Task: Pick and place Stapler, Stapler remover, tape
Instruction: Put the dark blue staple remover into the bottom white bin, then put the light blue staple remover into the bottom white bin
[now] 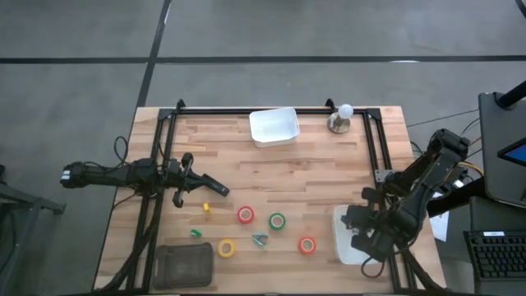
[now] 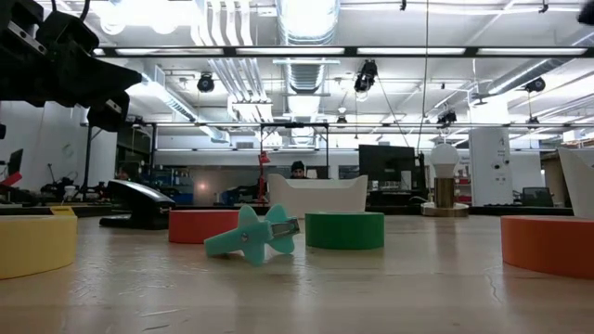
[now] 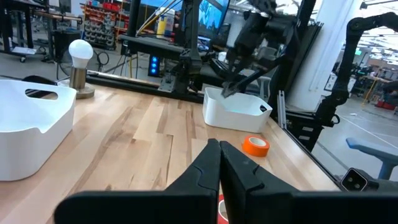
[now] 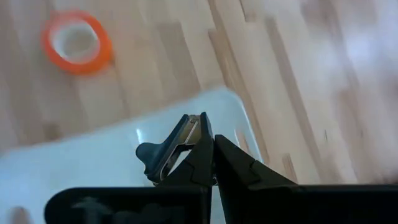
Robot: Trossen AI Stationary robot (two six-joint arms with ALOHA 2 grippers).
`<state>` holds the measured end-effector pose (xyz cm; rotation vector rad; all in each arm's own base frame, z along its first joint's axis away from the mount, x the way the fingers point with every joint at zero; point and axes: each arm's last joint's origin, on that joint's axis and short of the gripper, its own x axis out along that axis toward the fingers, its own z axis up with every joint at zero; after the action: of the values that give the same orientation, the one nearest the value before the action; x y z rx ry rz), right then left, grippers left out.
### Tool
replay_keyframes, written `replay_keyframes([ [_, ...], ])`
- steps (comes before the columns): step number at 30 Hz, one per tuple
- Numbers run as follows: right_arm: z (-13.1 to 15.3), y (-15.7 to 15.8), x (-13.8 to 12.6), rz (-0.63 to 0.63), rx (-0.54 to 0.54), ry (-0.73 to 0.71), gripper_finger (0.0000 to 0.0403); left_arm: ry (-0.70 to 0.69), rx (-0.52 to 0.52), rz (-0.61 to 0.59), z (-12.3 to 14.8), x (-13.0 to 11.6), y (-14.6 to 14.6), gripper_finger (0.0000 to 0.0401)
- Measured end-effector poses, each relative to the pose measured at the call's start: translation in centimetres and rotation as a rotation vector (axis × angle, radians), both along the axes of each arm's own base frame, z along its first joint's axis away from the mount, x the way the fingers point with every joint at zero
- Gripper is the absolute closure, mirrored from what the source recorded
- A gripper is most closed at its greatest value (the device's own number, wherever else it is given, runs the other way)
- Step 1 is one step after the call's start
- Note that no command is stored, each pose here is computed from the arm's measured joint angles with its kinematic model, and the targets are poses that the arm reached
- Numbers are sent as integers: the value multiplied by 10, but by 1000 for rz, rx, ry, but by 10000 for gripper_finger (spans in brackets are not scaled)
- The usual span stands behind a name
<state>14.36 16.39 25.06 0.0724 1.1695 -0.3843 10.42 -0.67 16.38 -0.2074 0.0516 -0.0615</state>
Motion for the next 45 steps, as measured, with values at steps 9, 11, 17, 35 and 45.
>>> replay_keyframes([
  [9,-33,-9,-10,-57,-11,104,394,0,0,0,0,0,0,394],
  [11,-36,-10,-10,-57,-9,102,394,0,0,0,0,0,0,394],
  [17,-44,-12,-12,-65,-18,108,394,0,0,0,0,0,0,394],
  [35,-50,-12,-12,-77,2,92,373,0,0,0,0,0,0,394],
  [45,-37,-8,-8,-61,16,75,305,0,0,0,0,0,0,394],
])
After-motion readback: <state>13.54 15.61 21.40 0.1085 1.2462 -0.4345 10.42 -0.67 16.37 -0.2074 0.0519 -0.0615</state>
